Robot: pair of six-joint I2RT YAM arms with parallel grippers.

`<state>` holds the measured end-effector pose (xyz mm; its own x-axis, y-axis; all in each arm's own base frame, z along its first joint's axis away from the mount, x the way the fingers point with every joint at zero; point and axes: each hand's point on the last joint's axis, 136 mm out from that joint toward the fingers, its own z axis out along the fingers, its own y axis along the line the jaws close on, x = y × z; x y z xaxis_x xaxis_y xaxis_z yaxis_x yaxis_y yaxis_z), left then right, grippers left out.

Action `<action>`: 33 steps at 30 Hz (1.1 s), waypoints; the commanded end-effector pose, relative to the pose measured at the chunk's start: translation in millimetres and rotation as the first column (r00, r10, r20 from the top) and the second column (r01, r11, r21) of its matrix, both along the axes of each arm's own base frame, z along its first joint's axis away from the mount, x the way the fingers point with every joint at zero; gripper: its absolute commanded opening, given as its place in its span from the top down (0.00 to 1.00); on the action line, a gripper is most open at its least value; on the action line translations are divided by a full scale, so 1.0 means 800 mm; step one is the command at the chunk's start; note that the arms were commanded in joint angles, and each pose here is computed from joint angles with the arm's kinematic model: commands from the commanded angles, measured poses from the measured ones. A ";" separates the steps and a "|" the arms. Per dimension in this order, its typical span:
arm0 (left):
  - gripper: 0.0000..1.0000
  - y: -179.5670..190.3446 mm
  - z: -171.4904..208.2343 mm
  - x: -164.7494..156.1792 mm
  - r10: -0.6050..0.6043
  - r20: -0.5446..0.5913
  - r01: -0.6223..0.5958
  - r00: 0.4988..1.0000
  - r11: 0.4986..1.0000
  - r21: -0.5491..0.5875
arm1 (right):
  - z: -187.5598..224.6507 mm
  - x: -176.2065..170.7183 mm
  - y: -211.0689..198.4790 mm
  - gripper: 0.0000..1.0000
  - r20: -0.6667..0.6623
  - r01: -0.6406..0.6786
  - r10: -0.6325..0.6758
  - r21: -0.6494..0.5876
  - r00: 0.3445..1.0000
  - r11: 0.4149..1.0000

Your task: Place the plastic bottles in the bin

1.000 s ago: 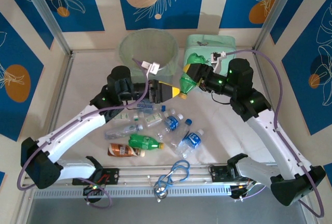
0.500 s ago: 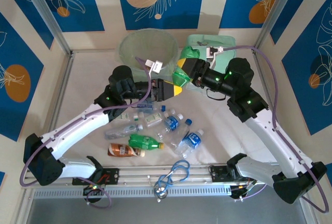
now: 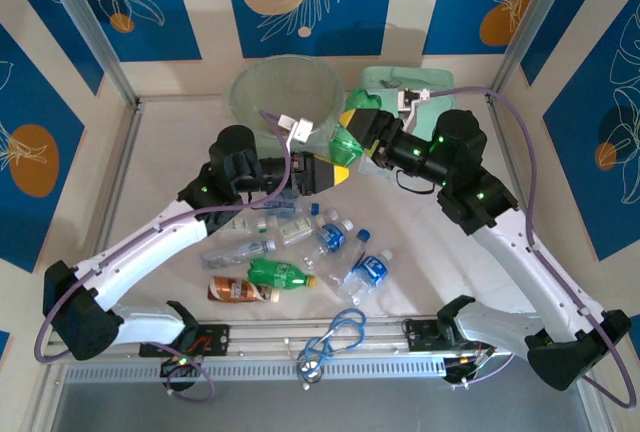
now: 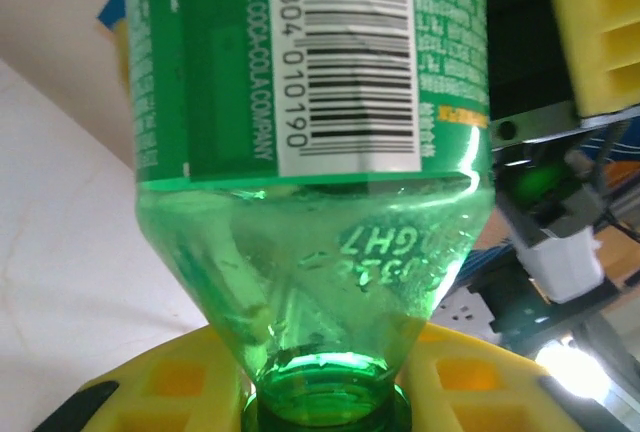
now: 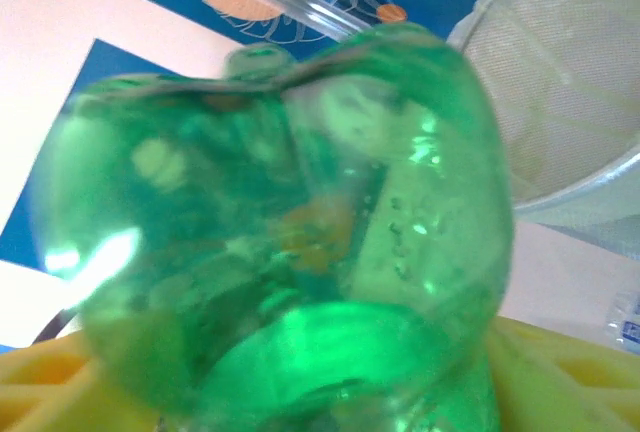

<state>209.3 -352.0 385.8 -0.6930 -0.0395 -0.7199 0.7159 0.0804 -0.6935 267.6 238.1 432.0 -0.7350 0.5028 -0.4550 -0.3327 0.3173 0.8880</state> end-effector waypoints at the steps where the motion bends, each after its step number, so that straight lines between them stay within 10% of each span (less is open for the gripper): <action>1: 0.71 0.011 0.019 0.007 0.071 0.116 -0.076 0.991 0.996 0.042 | -0.001 0.004 -0.030 0.08 -0.045 0.131 -0.137 -0.117 0.990 0.984; 6: 0.71 0.036 0.008 0.047 0.246 0.225 -0.297 0.943 0.928 0.227 | -0.048 0.006 -0.104 0.01 -0.137 0.292 -0.383 -0.437 0.914 0.851; 13: 0.71 0.101 0.011 0.135 0.424 0.482 -0.634 0.767 0.620 0.463 | -0.114 -0.030 -0.148 0.03 -0.251 0.255 -0.473 -0.588 0.845 0.767; 33: 0.74 0.176 -0.097 0.287 0.484 0.436 -0.602 0.759 0.265 0.753 | -0.342 -0.165 -0.147 0.11 -0.597 -0.121 -0.553 -0.735 0.581 0.667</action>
<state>435.8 -223.6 306.2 -0.6732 0.2386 -0.6999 0.3397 0.9405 -0.0062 153.3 127.4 174.7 -0.8704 0.4742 -0.1326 0.4146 0.8511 0.3220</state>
